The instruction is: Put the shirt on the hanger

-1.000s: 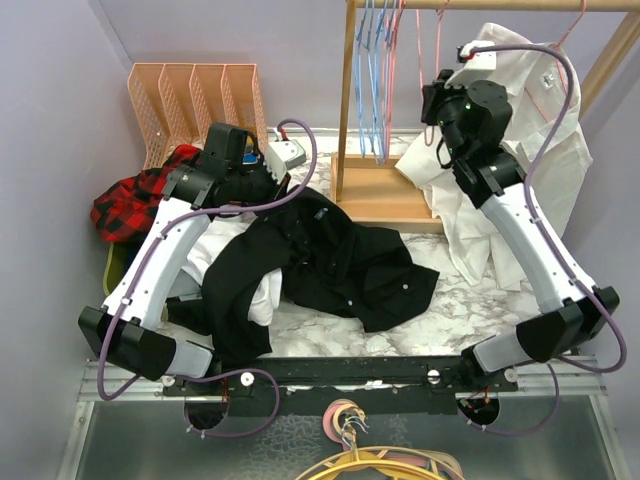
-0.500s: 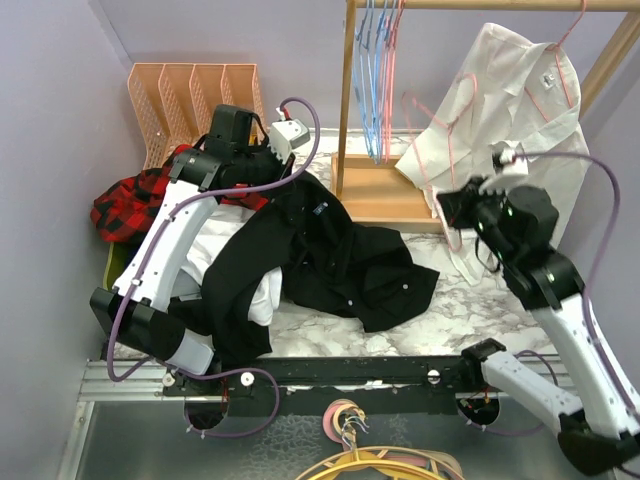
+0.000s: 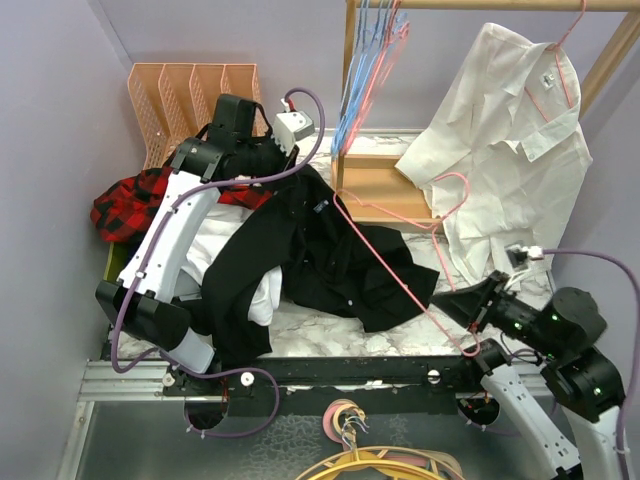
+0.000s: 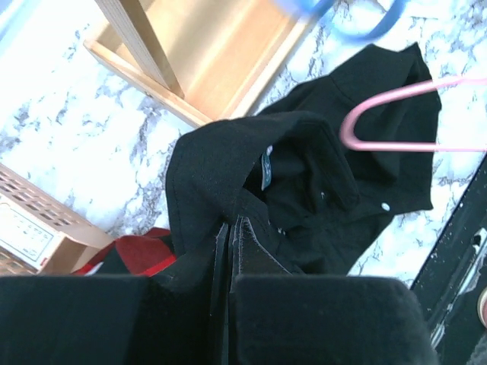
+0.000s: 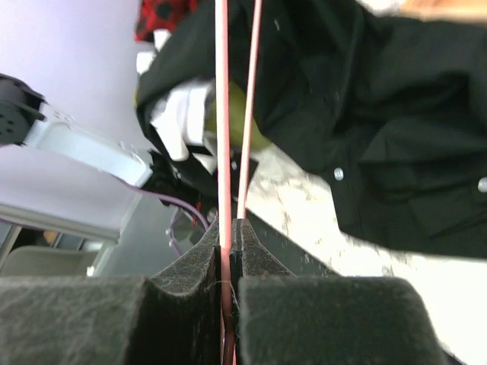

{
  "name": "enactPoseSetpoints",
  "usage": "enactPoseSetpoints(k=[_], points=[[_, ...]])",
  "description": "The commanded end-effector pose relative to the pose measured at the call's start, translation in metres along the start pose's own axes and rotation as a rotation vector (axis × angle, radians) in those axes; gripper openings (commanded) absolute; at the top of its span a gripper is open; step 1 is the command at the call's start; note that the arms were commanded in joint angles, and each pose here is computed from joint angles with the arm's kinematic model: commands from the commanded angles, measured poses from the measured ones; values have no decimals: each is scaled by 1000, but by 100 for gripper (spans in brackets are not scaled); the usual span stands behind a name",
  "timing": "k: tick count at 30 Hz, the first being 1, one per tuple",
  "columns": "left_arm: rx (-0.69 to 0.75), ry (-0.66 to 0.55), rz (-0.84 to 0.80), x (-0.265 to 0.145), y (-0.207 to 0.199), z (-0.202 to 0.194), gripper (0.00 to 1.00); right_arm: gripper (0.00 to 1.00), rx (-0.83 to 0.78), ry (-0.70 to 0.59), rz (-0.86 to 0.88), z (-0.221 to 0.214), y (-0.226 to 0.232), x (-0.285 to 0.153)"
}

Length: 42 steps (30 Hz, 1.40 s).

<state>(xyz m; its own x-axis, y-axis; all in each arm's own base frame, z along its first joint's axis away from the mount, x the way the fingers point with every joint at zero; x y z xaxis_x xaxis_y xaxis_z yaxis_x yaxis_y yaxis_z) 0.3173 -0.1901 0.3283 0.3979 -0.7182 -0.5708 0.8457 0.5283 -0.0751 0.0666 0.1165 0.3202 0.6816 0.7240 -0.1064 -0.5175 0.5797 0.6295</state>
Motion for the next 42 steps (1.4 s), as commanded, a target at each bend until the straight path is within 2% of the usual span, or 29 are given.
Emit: enactPoseSetpoints(k=[1, 10, 24, 30, 33, 35, 38, 40, 42], points=[[48, -56, 50, -12, 3, 25, 0, 1, 98, 146, 79, -29, -1, 10], [191, 11, -61, 3, -46, 23, 0, 1, 26, 124, 131, -14, -10, 48], [348, 37, -53, -7, -76, 42, 0, 1, -63, 112, 132, -15, -46, 102], [352, 86, -94, 12, -87, 32, 0, 1, -58, 79, 228, -15, -48, 124], [357, 102, -49, 22, -80, 31, 1, 1, -55, 85, 259, -15, -48, 132], [354, 118, 29, 27, -68, 32, 14, 1, -48, 83, 268, -17, -51, 136], [356, 154, 178, 30, -45, 31, 69, 1, -47, 84, 256, -21, -58, 140], [371, 190, 292, 25, -26, 25, 94, 1, -55, 77, 245, -21, -61, 142], [358, 210, 348, 12, -9, 17, 99, 1, -63, 68, 231, -21, -65, 145]])
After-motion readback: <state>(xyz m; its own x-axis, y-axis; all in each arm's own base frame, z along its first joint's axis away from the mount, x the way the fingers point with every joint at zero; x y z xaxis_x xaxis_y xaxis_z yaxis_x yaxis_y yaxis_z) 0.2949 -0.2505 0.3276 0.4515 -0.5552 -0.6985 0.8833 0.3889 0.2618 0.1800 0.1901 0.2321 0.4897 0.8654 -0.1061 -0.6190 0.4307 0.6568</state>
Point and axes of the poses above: each gripper's point midway between its finger pads, its own x axis out along the fingers, its own y axis along the line the jaws close on, z = x × y, the point moved 3 cm from there along -x, back along the fingers
